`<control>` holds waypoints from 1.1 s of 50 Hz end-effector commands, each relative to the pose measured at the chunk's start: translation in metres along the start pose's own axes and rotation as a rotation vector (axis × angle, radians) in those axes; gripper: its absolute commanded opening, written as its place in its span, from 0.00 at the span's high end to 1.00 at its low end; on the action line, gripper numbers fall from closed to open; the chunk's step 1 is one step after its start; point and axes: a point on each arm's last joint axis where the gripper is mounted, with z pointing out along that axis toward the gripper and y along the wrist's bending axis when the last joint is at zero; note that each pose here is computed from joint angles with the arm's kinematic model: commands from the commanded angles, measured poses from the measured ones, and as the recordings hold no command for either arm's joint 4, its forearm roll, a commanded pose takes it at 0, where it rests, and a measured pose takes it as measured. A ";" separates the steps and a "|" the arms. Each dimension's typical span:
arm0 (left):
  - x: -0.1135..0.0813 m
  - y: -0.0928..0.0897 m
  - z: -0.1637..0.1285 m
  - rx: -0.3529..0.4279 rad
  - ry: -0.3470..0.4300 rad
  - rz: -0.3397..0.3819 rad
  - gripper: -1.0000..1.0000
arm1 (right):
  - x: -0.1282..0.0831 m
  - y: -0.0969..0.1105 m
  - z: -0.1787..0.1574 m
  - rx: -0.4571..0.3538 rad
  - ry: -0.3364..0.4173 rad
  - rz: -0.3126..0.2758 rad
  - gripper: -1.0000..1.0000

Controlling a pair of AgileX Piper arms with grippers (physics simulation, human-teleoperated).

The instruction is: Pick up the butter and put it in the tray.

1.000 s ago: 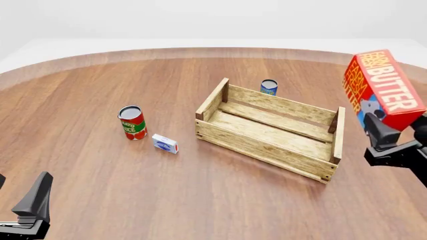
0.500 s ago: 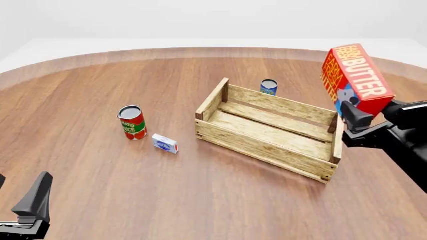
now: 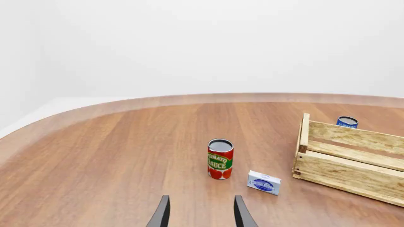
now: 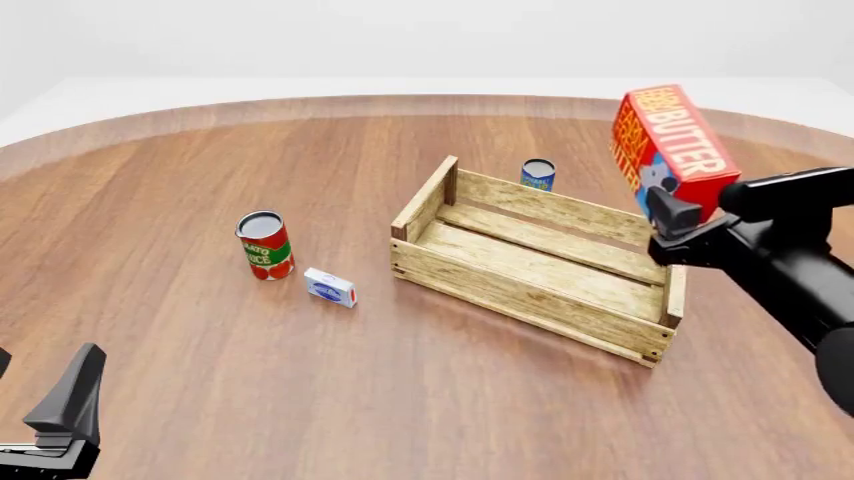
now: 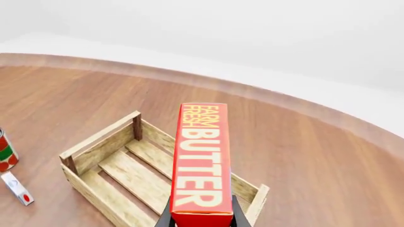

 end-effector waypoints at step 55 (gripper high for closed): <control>0.000 0.000 0.000 0.000 0.000 0.000 0.00 | 0.002 0.022 0.094 -0.076 0.091 0.056 1.00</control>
